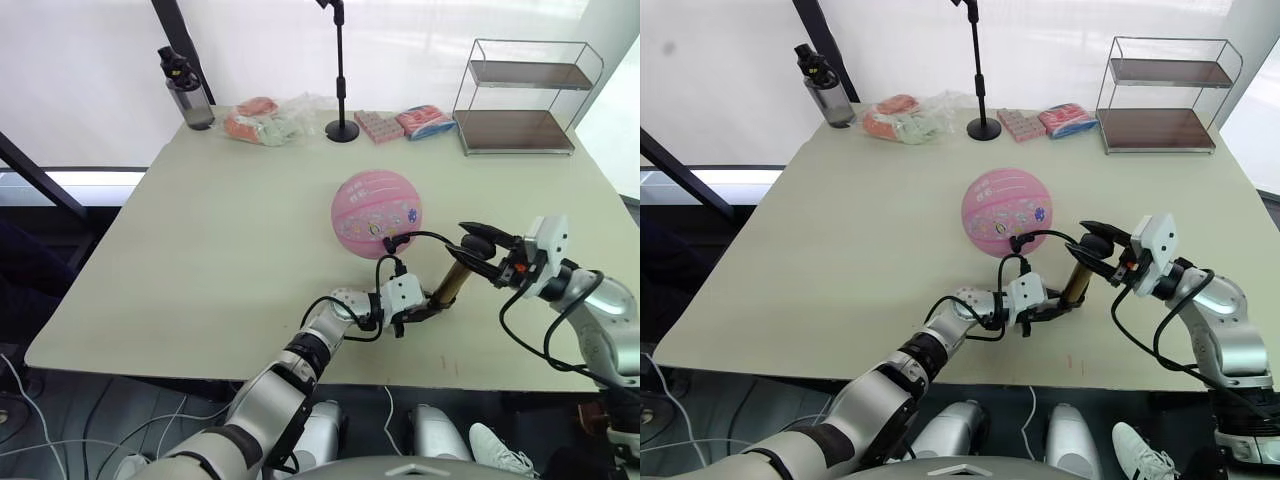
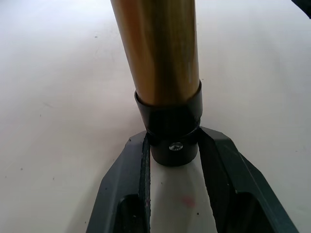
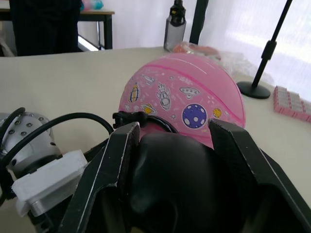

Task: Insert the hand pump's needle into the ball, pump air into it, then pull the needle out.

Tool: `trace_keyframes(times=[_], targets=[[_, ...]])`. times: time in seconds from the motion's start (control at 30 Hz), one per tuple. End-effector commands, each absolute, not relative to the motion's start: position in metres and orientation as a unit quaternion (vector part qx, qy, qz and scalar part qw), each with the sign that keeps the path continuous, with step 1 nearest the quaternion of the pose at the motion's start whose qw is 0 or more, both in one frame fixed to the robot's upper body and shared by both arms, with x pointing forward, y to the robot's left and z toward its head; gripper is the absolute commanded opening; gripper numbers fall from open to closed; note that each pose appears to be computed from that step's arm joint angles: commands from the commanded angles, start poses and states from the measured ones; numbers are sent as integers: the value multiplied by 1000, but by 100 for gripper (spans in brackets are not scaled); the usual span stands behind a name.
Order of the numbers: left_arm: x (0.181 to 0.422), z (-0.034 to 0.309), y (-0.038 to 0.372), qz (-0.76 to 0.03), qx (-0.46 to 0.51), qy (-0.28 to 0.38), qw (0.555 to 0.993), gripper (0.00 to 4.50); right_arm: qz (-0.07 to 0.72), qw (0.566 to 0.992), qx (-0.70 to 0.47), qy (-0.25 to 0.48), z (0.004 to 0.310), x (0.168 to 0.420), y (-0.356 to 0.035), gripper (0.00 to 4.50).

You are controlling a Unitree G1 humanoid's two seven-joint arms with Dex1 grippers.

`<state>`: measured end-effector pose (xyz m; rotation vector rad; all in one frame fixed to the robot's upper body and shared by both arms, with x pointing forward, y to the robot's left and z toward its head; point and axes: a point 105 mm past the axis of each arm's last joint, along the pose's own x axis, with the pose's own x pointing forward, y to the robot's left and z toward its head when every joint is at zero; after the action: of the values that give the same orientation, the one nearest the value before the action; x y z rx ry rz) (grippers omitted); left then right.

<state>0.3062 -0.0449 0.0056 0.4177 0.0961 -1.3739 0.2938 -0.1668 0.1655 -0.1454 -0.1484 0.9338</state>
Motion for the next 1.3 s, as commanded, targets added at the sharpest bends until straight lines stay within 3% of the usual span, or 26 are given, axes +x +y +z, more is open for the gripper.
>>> trace_keyframes(times=[0.03,0.33,0.6,0.8,1.3], targets=[[288,-38,-26,-639,216,132,727,108,455,875,-72,-148,223,287,-172,202],[287,-38,-26,-640,217,131,725,108,455,864,-96,-195,293,279,-186,202],[287,-38,-26,-640,217,132,725,108,465,854,-102,-209,321,271,-182,202],[287,-38,-26,-640,218,131,725,108,462,857,-116,-195,300,275,-175,202],[286,-39,-26,-640,217,131,725,108,464,876,-81,-103,169,284,-143,202]])
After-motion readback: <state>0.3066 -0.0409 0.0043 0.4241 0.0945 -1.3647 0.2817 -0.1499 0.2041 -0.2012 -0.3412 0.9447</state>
